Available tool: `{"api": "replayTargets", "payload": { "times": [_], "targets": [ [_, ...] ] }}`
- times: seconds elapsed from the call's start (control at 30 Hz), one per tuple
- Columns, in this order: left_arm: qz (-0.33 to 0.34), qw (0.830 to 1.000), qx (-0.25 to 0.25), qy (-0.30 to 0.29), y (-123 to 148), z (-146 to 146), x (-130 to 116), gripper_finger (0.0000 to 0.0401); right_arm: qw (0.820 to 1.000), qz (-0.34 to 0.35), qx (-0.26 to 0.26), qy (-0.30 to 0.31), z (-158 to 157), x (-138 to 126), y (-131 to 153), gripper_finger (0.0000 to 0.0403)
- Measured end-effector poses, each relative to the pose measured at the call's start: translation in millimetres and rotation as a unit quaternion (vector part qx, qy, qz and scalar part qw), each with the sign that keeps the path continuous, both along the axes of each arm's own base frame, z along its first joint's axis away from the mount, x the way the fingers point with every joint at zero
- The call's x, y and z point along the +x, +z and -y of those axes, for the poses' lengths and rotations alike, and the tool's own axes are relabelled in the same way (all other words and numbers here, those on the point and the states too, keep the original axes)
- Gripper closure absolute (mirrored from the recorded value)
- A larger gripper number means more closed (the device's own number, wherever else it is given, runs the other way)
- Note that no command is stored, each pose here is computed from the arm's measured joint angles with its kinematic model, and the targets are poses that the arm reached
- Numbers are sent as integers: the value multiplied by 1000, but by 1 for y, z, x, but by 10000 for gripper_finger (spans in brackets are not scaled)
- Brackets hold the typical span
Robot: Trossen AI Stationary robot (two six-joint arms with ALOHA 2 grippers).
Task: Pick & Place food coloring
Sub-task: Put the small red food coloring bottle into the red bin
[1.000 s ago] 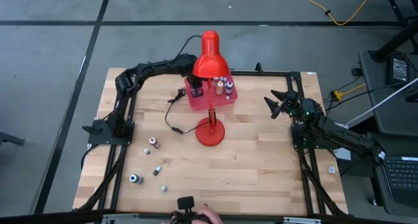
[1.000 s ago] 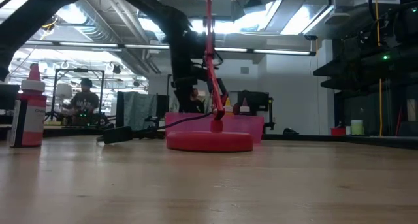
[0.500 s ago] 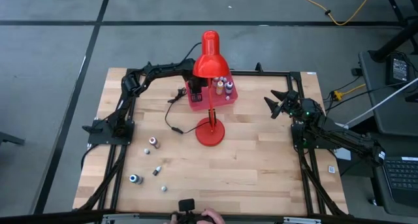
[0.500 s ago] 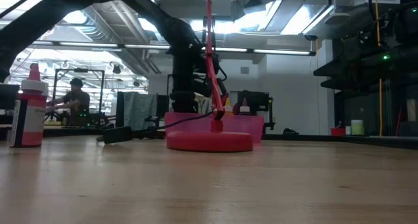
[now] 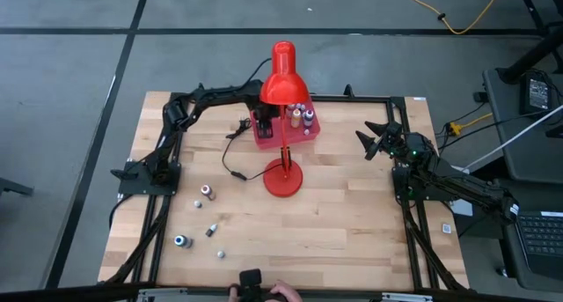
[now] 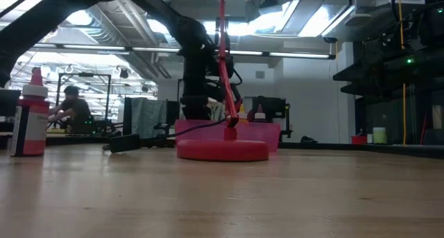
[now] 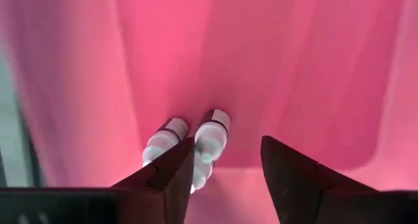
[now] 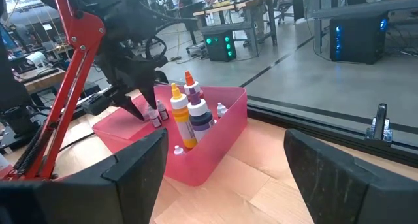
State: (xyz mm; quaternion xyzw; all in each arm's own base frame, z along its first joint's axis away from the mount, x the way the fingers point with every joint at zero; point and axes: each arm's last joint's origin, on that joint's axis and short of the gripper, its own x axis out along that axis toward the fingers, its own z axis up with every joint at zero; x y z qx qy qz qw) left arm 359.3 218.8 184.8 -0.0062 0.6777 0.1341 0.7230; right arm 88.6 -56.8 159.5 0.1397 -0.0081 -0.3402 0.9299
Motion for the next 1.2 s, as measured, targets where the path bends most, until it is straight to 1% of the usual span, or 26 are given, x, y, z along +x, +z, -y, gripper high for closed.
{"api": "replayTargets", "payload": {
  "times": [0.17, 0.33, 0.47, 0.7, 0.77, 0.83, 0.93, 1.0, 1.1, 1.2],
  "targets": [
    [21, 1000, 10, 15, 15, -2, -4, 210, 1000, 0, 0, 0, 0, 0, 0, 97],
    [38, 998, 16, 39, 32, -5, -13, 206, 1000, 0, 0, 0, 0, 0, 0, 97],
    [52, 995, 18, 80, 44, -11, -23, 205, 1000, 0, 0, 0, 0, 0, 0, 97],
    [97, 983, 18, 154, 68, -23, -42, 205, 1000, 0, 0, 0, 0, 0, 0, 97],
    [101, 977, 23, 184, 73, -29, -50, 205, 1000, 0, 0, 0, 0, 0, 0, 97],
    [101, 968, 39, 227, 80, -33, -60, 205, 1000, 0, 0, 0, 0, 0, 0, 97],
    [97, 946, 62, 302, 95, -36, -79, 205, 1000, 0, 0, 0, 0, 0, 0, 97],
    [97, 932, 72, 341, 107, -34, -91, 205, 1000, 0, 0, 0, 0, 0, 0, 97],
    [108, 918, 88, 372, 131, -23, -108, 205, 1000, 0, 0, 0, 0, 0, 0, 97],
    [126, 913, 105, 375, 154, -3, -124, 205, 1000, 0, 0, 0, 0, 0, 0, 97]
  ]
}}
